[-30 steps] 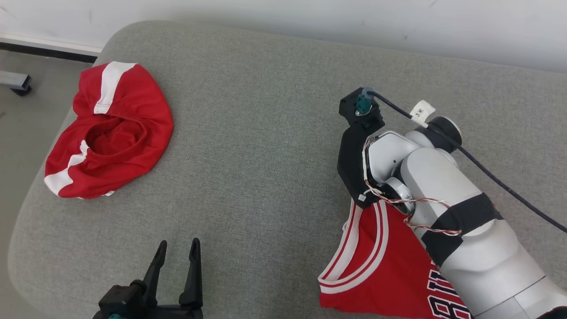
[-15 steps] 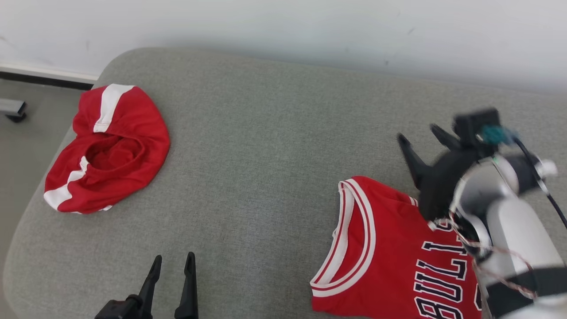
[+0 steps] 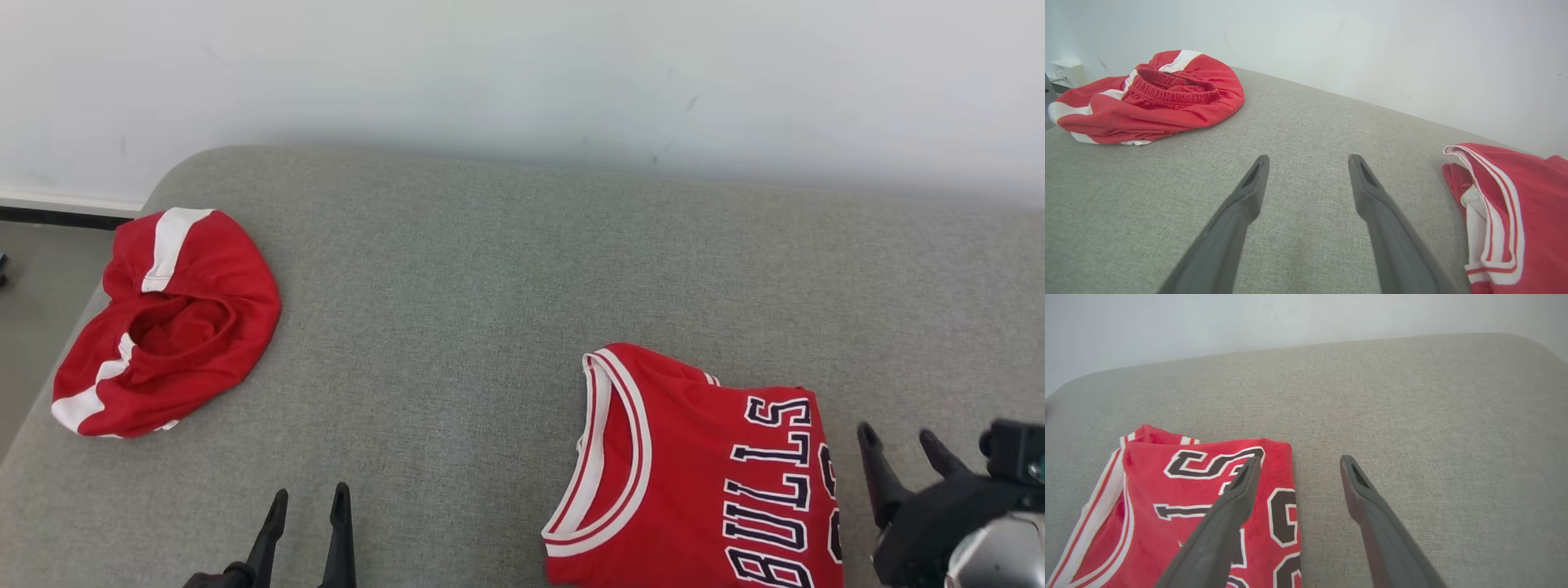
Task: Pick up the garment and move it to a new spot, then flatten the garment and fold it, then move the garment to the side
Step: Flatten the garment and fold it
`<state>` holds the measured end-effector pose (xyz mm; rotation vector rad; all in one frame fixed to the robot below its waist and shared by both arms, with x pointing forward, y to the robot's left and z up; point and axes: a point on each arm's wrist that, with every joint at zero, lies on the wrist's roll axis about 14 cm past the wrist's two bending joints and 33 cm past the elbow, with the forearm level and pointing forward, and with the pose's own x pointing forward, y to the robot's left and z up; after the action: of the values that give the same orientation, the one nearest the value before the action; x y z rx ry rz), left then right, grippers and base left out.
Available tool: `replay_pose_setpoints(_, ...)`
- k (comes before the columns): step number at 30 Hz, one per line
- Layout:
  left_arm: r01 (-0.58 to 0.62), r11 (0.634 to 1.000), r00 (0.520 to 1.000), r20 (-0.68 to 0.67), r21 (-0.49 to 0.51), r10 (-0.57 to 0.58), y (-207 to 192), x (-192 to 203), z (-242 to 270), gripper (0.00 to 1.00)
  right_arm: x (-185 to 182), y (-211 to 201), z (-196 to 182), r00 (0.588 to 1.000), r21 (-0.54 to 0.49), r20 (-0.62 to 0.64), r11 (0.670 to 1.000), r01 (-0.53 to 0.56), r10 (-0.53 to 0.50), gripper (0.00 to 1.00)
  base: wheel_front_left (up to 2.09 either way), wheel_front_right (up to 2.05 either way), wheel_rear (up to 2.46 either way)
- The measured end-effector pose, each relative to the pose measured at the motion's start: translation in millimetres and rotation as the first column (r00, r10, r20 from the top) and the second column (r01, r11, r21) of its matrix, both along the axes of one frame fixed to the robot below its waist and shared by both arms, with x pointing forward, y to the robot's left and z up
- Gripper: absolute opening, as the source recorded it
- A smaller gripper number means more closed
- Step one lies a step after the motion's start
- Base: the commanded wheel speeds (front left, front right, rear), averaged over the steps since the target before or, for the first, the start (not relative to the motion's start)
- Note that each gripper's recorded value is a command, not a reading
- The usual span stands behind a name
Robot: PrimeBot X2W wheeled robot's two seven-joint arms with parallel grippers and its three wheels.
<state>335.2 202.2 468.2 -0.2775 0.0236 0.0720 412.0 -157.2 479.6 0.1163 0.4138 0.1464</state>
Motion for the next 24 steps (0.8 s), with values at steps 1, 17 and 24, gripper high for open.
replay_pose_setpoints(1,0.001,1.000,1.000,0.001,-0.001,-0.001,0,-1,0,1.00,-5,-5,-2,1.000,0.000,-0.003,1.000,0.016,-0.016,1.00,0.00,0.00,0.00)
replay_pose_setpoints(17,-0.004,1.000,1.000,-0.018,-0.002,0.004,1,1,-6,1.00,-20,5,-51,0.978,0.063,-0.209,0.998,-0.002,0.015,1.00,0.00,0.00,0.00)
replay_pose_setpoints(24,-0.014,1.000,0.999,-0.037,0.000,0.014,5,5,-11,1.00,-13,17,-69,0.953,0.051,-0.297,0.998,-0.043,0.056,1.00,0.00,0.00,0.00)
